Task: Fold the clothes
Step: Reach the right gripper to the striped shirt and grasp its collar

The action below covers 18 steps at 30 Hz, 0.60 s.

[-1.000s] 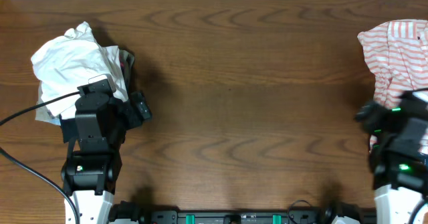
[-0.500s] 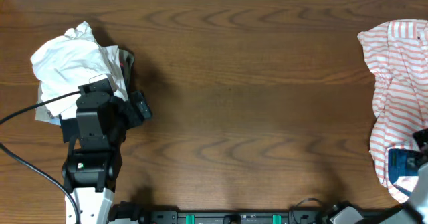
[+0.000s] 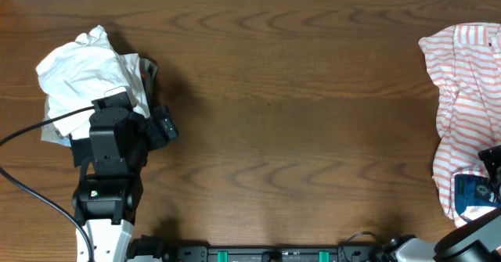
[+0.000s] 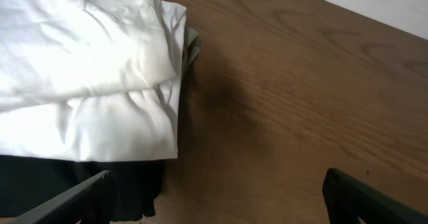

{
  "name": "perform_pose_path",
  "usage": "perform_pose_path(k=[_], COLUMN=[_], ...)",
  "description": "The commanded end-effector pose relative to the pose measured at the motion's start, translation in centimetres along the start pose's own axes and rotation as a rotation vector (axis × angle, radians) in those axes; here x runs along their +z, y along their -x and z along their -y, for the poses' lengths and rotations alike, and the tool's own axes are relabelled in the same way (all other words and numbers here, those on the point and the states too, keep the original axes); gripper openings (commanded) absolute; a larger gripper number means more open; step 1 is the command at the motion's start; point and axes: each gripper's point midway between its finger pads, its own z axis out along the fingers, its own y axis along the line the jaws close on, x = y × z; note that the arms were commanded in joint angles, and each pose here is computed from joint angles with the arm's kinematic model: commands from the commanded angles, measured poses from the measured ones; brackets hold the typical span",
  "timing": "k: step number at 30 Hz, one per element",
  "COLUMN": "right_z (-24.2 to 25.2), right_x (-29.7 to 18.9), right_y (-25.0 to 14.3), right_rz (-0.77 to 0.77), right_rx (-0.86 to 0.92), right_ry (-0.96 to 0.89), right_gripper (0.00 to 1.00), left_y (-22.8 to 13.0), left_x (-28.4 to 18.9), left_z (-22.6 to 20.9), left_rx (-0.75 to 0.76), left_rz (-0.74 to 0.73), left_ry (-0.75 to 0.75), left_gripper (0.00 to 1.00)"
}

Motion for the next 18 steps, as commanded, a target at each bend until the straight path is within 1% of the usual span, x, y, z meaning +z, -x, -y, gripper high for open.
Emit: perform_pose_path(k=[1,2,3,4,5,6,9,12,15,18], right_z=[0.0,0.0,-0.1,-0.3,-0.4,-0.6,-2.0,-5.5,-10.1,-15.4], right_x=[0.5,0.5,0.4,0.4,0.4,0.3,-0.7,-3.2,-7.2,-11.9], right_y=[-0.2,-0.2,-0.1,0.0,0.1,0.3,1.0,2.3,3.2,2.5], right_rz=[-0.017,-0.017,-0.014,-0.011,-0.007,-0.003,0.012,0.048,0.082,0.101], right_rx=[0.016,0.016,0.016,0.016,0.016,0.017,0.014,-0.020,-0.088,-0.205], right_ry=[0.006,0.007,0.011,0.020,0.025,0.036,0.107,0.257,0.428,0.619], right_gripper=[0.79,0.63,0.43,0.29,0.12,0.01,0.01,0.01,0.01,0.01], left_y=[1.0,0.9,1.0,1.0,1.0,1.0,1.0,1.0,1.1,1.1], left_x=[-0.4,-0.4,-0.4,-0.4,-0.4,-0.4,-0.4,-0.4,-0.3,-0.3], left_z=[0.2,0.2,0.2,0.2,0.2,0.2,0.2,0.3,0.3,0.3], left_rx=[-0.007,-0.007,-0.007,-0.007,-0.007,-0.007,-0.007,-0.007,-0.007,-0.007], left_rz=[0.020,0.019,0.020,0.020,0.019,0.020,0.019,0.023,0.026,0.027], left_ry=[-0.004,-0.004,-0.004,-0.004,-0.004,-0.004,-0.004,-0.005,-0.006,-0.006], left_gripper=[0.98,0.98,0.98,0.98,0.98,0.98,0.98,0.98,0.98,0.98])
